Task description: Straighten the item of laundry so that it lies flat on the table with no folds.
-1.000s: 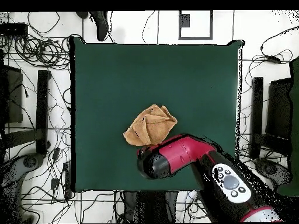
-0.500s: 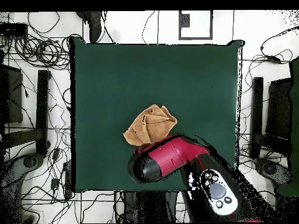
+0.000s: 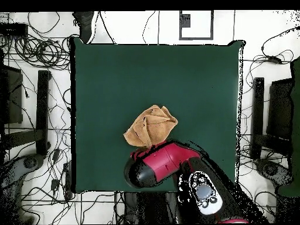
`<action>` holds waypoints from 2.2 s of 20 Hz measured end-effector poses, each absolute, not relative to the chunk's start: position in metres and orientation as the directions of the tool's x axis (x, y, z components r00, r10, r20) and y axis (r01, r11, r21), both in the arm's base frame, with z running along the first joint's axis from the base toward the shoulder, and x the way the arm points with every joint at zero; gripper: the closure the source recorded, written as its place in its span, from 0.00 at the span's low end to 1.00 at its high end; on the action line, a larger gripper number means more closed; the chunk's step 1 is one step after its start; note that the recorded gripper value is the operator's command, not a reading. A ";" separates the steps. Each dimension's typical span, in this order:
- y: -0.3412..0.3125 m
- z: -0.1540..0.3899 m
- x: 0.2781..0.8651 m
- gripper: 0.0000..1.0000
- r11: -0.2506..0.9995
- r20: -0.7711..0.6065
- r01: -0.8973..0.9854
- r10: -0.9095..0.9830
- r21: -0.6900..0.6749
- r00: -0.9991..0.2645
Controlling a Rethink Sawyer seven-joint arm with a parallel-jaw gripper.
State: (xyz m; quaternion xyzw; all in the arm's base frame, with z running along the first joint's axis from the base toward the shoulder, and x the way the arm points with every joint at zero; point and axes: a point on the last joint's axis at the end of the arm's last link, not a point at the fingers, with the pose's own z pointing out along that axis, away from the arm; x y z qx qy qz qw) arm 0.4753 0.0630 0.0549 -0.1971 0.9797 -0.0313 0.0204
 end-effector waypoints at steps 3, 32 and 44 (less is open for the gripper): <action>0.063 0.042 0.467 0.00 0.924 -0.031 -0.379 -0.381 -0.056 -0.924; 0.043 -0.031 0.422 0.00 0.947 0.033 -0.322 -0.322 -0.004 -0.946; 0.047 -0.035 0.424 0.00 0.949 -0.025 -0.317 -0.316 0.008 -0.948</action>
